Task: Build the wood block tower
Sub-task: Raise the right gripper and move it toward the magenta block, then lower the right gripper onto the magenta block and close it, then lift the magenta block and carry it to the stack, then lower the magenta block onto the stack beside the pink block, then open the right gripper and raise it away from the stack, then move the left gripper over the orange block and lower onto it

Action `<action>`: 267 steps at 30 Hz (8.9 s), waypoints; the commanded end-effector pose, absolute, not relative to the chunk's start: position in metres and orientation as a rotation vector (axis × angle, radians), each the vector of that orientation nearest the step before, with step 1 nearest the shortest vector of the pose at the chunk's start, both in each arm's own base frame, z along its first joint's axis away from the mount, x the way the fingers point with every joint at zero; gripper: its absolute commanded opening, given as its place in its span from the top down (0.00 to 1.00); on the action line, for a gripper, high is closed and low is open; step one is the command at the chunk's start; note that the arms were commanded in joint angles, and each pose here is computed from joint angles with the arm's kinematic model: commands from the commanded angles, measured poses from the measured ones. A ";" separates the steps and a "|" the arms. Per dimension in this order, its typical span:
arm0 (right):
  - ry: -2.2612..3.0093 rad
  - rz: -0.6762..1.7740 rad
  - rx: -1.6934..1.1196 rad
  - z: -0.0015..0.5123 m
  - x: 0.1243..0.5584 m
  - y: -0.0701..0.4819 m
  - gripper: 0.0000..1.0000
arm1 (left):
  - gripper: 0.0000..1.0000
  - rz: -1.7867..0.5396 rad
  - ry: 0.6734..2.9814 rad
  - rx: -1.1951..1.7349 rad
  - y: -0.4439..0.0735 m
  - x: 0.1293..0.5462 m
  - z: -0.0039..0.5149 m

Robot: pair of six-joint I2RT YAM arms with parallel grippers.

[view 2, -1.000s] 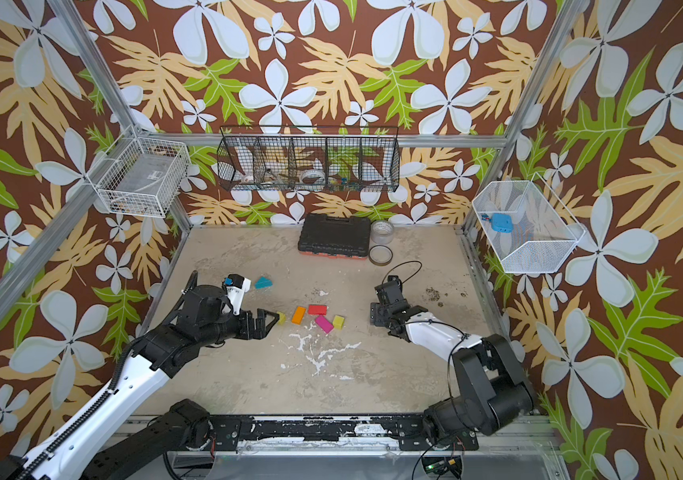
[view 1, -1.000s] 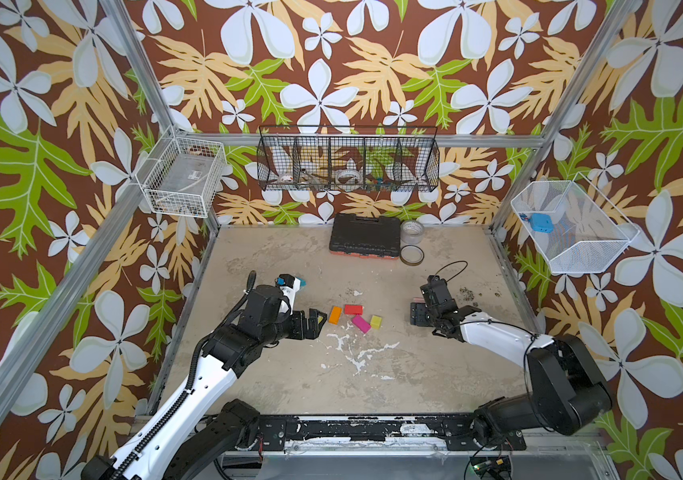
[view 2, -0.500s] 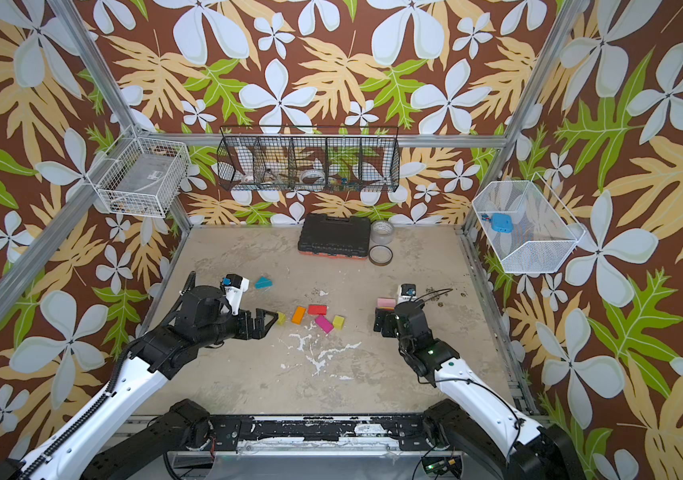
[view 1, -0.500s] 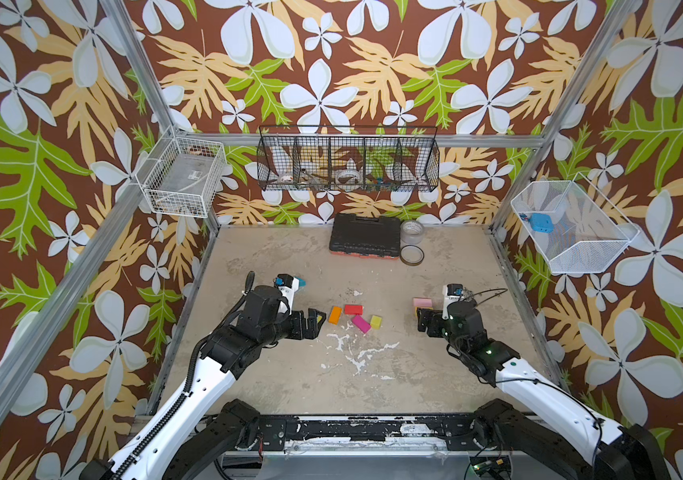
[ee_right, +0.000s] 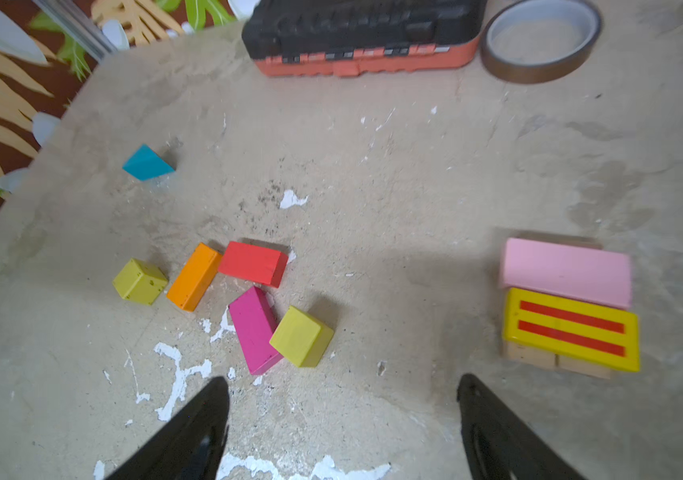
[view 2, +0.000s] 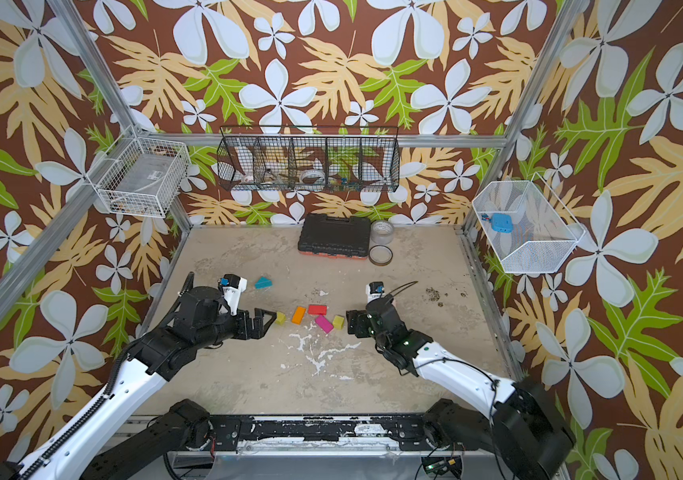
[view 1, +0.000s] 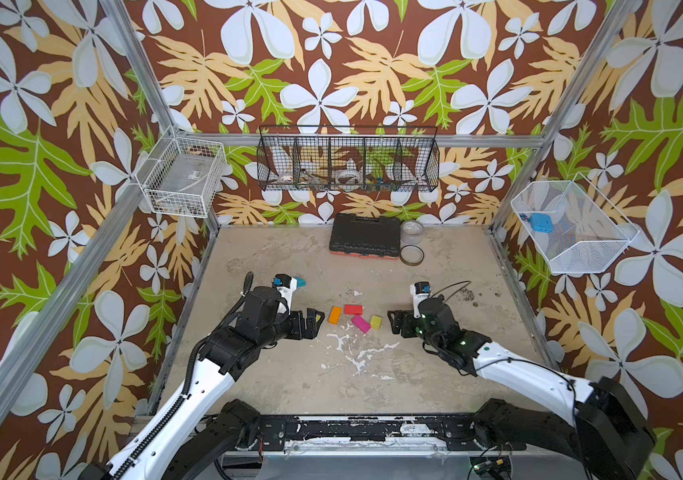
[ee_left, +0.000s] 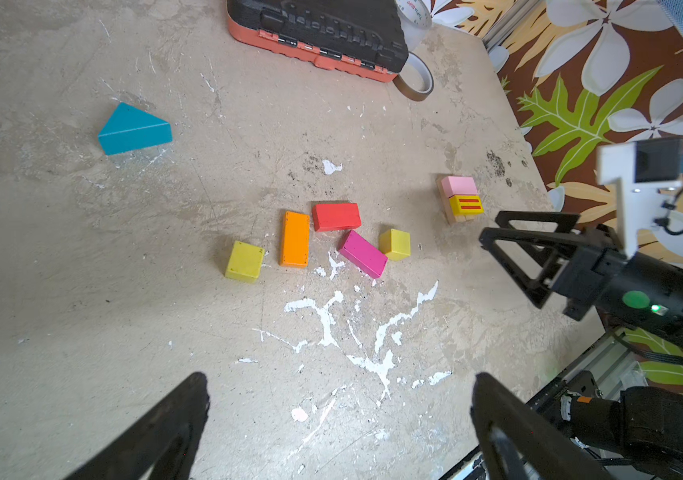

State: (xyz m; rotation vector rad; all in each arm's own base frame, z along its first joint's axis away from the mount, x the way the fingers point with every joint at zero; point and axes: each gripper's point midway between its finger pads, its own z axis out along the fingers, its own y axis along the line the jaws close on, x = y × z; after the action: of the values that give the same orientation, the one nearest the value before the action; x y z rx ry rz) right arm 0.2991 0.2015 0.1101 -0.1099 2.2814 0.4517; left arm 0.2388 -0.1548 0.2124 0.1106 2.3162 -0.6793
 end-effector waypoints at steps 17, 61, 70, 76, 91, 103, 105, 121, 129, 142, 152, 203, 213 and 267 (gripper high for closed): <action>2.370 0.226 -0.386 0.069 0.307 0.296 0.30 | 0.00 -0.693 2.297 0.114 -0.156 0.238 0.218; 2.331 0.220 -0.342 0.125 0.310 0.292 0.76 | 0.00 -0.723 2.331 0.164 -0.167 0.234 0.210; 2.067 0.266 -0.040 0.265 0.350 0.231 0.84 | 0.00 -0.710 2.354 0.161 -0.168 0.235 0.204; 2.132 0.192 0.049 0.220 0.347 0.170 0.89 | 0.00 -0.720 2.350 0.171 -0.169 0.234 0.205; 2.331 0.095 0.094 0.150 0.353 0.112 0.90 | 0.00 -0.709 2.351 0.159 -0.167 0.235 0.204; 2.446 0.031 0.131 0.107 0.350 0.090 0.90 | 0.00 -0.709 2.351 0.164 -0.168 0.235 0.204; 2.445 0.038 0.131 0.104 0.347 0.087 0.89 | 0.00 -0.710 2.348 0.160 -0.167 0.235 0.205; 2.496 0.047 0.165 0.079 0.344 0.074 0.89 | 0.00 -0.707 2.345 0.160 -0.167 0.234 0.206; 2.498 0.048 0.135 0.072 0.352 0.078 0.89 | 0.00 -0.707 2.341 0.163 -0.168 0.233 0.207; 2.531 0.046 0.115 0.059 0.357 0.082 0.86 | 0.00 -0.707 2.340 0.163 -0.168 0.233 0.208; 2.547 0.034 0.106 0.054 0.361 0.082 0.82 | 0.00 -0.707 2.338 0.164 -0.168 0.233 0.208; 2.409 0.124 0.162 0.120 0.343 0.079 0.35 | 0.00 -0.708 2.338 0.165 -0.168 0.232 0.208; 2.107 0.284 0.166 0.227 0.314 0.075 0.04 | 0.00 -0.728 2.272 0.267 -0.176 0.235 0.233; 1.970 0.177 0.078 0.272 0.315 0.064 0.00 | 0.25 -0.432 2.521 0.018 -0.221 0.277 0.108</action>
State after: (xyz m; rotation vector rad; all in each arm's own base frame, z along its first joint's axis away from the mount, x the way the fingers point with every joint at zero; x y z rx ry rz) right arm 0.3108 0.0667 0.2653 0.0694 2.0021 0.1974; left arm 0.2645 -0.2245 0.1089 0.0177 2.5480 -0.5288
